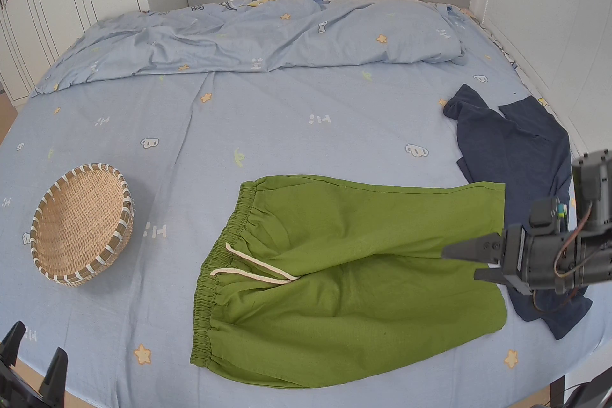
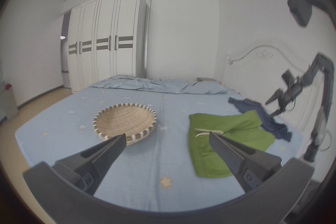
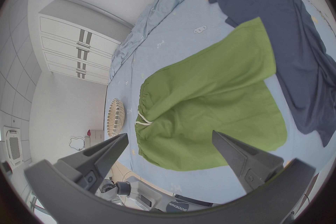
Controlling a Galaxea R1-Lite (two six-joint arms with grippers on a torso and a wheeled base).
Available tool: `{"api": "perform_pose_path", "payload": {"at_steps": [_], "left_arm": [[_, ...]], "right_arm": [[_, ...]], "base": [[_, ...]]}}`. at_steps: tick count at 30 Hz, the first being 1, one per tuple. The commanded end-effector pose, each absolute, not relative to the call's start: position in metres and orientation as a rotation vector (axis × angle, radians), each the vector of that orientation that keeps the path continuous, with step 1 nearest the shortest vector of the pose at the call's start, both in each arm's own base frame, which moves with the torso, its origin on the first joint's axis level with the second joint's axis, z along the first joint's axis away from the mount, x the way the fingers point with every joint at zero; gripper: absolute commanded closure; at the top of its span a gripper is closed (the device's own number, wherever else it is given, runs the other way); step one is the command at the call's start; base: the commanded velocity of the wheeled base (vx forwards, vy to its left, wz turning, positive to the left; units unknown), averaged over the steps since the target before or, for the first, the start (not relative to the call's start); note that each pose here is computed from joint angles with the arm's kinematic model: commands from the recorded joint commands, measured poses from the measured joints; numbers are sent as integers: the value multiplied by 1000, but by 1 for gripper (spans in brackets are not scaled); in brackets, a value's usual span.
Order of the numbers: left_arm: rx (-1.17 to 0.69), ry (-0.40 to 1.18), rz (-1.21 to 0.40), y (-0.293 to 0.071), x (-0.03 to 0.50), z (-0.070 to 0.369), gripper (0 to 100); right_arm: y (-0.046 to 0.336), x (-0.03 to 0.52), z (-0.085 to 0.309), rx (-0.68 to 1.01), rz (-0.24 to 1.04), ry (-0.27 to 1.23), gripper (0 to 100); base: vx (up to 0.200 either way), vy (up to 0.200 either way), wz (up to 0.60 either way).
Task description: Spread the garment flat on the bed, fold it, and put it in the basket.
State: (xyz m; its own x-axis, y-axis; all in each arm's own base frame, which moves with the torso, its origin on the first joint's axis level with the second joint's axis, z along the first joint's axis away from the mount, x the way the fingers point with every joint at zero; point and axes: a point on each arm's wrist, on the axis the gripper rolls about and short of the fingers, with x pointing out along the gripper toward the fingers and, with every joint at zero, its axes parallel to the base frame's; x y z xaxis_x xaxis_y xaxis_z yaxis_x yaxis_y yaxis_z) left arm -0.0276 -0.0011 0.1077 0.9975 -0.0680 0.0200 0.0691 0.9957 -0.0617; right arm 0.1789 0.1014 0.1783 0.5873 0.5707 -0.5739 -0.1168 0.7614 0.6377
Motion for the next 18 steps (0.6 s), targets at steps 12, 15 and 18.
{"api": "perform_pose_path", "payload": {"at_steps": [12, 15, 18], "left_arm": [[-703, 948, -616, -27, 80, 128, 0], [-712, 1062, -641, -31, 99, 96, 0], [-697, 1129, -639, -34, 115, 72, 0]], "right_arm": [[50, 108, 110, 626, 360, 869, 0], [49, 106, 107, 624, 354, 880, 0], [49, 106, 107, 625, 349, 878, 0]], "base": [[0, 0, 0], [0, 0, 0], [0, 0, 0]]}}
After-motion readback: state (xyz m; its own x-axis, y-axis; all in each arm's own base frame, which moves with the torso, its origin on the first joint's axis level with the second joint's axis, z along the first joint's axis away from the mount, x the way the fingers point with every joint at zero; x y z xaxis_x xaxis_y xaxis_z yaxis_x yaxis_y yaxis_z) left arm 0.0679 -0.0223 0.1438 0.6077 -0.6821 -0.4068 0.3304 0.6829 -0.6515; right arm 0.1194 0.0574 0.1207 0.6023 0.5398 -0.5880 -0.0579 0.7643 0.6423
